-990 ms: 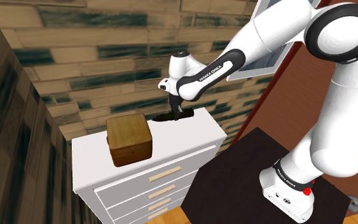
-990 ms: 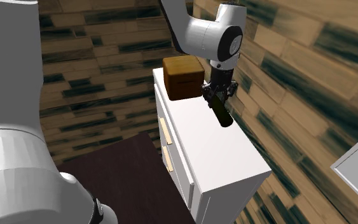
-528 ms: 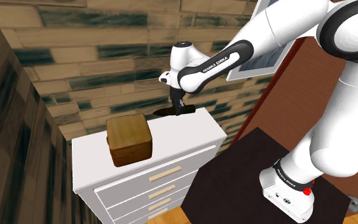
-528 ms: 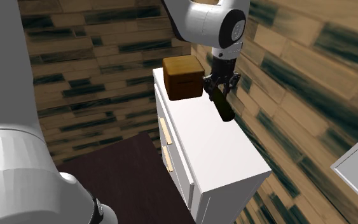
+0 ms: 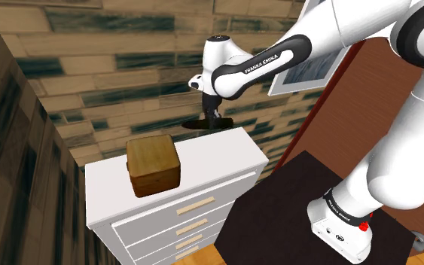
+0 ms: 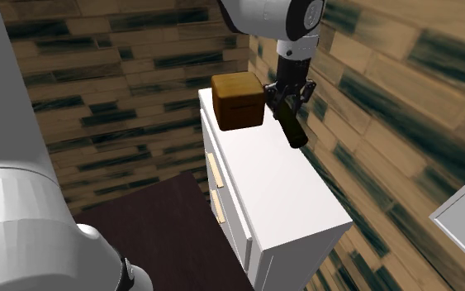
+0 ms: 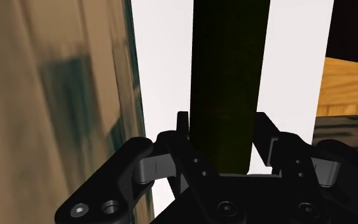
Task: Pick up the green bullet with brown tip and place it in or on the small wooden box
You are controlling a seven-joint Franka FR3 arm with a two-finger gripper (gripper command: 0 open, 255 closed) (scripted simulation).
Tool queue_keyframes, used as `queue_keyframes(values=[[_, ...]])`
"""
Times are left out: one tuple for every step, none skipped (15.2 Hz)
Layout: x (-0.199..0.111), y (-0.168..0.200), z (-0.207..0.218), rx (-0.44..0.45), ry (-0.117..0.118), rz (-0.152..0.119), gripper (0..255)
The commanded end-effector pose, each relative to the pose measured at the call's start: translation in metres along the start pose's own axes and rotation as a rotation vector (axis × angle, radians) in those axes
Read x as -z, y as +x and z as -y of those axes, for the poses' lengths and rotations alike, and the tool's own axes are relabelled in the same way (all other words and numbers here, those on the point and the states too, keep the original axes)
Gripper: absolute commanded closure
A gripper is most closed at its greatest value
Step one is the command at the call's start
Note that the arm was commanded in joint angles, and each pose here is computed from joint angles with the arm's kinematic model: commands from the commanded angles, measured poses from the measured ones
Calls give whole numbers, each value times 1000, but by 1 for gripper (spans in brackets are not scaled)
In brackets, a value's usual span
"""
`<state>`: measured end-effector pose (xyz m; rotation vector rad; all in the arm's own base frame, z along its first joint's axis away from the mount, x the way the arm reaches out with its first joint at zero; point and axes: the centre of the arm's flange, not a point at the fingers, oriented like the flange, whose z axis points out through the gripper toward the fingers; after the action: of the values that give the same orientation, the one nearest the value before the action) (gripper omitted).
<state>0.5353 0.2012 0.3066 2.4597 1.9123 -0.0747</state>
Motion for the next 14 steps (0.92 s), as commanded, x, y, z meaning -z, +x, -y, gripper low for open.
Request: queue_keyframes(values=[[11,-2,-1,0,0,0,255],[17,-2,-1,0,0,0,255],[22,-2,-1,0,0,0,255],[27,-2,-1,0,0,0,255],[33,-3,-1,0,0,0,255],[38,-3,0,0,0,0,255],[43,-3,0,0,0,0,255],[48,-3,0,0,0,0,255],[54,-4,0,0,0,0,255],[59,-4,0,0,0,0,255],[64,-4,0,0,0,0,255],[69,-5,0,0,0,0,255],[75,-5,0,0,0,0,255],[75,-5,0,0,0,0,255]])
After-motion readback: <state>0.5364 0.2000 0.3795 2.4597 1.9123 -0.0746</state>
